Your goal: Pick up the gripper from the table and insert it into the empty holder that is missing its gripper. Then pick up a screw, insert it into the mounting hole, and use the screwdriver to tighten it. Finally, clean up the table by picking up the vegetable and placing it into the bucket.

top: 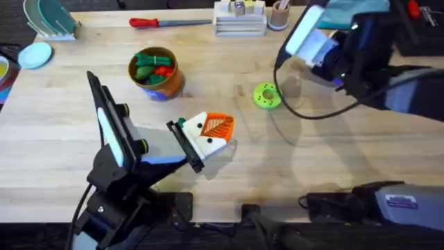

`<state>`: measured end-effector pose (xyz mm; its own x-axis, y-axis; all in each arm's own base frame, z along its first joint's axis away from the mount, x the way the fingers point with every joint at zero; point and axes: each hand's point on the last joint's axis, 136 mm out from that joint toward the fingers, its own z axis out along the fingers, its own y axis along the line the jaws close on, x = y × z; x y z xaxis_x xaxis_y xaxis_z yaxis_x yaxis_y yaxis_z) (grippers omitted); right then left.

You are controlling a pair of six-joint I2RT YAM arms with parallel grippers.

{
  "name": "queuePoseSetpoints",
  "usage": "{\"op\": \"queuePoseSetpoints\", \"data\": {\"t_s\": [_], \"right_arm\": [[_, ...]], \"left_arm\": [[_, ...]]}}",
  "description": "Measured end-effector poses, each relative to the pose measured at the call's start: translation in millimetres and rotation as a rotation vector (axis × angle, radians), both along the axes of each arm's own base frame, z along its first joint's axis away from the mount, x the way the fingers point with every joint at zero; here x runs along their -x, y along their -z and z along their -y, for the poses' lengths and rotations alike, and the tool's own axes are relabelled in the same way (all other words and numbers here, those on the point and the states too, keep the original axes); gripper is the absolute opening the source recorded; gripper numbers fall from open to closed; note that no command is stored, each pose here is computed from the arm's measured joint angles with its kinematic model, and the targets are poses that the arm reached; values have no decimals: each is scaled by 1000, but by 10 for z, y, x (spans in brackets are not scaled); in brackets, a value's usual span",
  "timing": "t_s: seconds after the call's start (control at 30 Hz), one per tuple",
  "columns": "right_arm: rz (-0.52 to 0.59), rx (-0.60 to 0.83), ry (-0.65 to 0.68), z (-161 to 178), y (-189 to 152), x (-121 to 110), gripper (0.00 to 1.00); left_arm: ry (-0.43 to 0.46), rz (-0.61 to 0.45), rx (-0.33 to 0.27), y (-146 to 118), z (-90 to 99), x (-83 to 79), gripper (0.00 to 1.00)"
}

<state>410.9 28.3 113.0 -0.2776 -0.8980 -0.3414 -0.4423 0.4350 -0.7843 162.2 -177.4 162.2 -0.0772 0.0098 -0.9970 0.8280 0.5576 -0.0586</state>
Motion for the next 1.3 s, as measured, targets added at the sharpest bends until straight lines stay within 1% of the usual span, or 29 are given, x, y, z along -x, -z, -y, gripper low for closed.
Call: {"op": "queuePoseSetpoints", "data": {"t_s": [0.13,0.3,0.43,0.5,0.57,0.6,0.67,0.7,0.77,0.8,0.87,0.9,1.07,1.2,1.3], "right_arm": [[-85,89,-12,57,326,9,21],[-147,157,-30,95,519,23,21],[-244,196,-43,132,687,150,21],[-264,203,-45,139,697,171,21],[-286,201,-50,125,708,193,125],[-295,202,-53,113,712,207,208],[-310,204,-58,94,722,233,444],[-308,208,-60,82,705,226,506],[-319,212,-68,52,706,250,533],[-319,216,-69,42,705,253,613],[-292,225,-65,24,607,200,913],[-287,227,-68,9,575,192,963],[-293,230,-67,-55,582,223,984],[-282,175,-10,-111,574,244,984],[-267,117,42,-215,546,300,985]], "left_arm": [[0,0,0,0,0,0,9],[0,0,0,0,0,0,9],[0,0,0,0,0,0,9],[0,0,0,0,0,0,9],[0,0,0,0,0,0,9],[0,0,0,0,0,0,9],[0,0,0,0,0,0,9],[0,0,0,0,0,0,9],[0,0,0,0,0,0,9],[0,0,0,0,0,0,9],[0,0,0,0,0,-1,9],[0,0,0,0,0,0,9],[0,0,0,0,0,0,9],[0,0,0,0,0,0,9],[0,0,0,0,0,-1,9]]}}
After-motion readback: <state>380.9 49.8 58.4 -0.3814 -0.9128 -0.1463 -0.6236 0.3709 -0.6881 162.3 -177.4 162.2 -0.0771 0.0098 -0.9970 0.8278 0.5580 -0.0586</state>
